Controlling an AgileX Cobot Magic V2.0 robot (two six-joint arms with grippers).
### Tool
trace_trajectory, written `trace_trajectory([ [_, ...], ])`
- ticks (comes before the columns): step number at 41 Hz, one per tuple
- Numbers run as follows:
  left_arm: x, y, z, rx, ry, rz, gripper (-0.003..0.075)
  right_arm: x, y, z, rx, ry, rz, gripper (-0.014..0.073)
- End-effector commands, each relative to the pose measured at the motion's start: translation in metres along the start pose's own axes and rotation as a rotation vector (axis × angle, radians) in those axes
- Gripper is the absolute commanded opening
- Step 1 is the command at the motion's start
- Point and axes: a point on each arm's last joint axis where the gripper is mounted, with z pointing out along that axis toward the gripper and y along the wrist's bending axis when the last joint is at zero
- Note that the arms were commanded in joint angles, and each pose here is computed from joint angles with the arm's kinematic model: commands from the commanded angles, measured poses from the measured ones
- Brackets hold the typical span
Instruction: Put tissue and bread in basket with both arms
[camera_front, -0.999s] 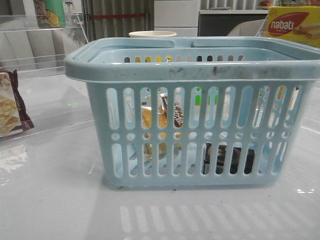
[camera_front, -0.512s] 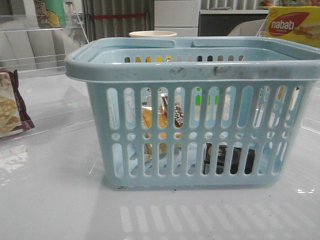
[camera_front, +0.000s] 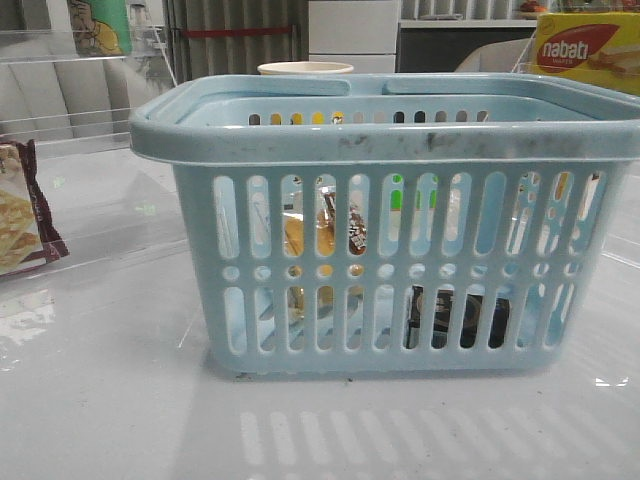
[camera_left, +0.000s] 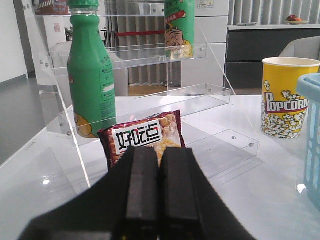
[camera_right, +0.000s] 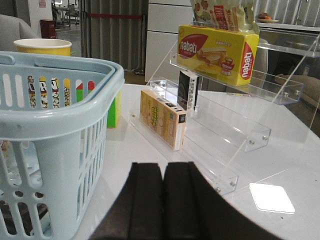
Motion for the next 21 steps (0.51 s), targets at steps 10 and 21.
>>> trace_trajectory([
  [10, -0.0092, 0.0005, -0.0019, -0.003, -0.104, -0.011, 0.0091, -0.0081, -0.0018, -0.0018, 0.034, -0.1, -0.006, 0.0055],
  [21, -0.0092, 0.0005, -0.0019, -0.003, -0.104, -0.011, 0.0091, -0.0081, -0.0019, -0.0018, 0.037, -0.1, -0.007, 0.0055],
])
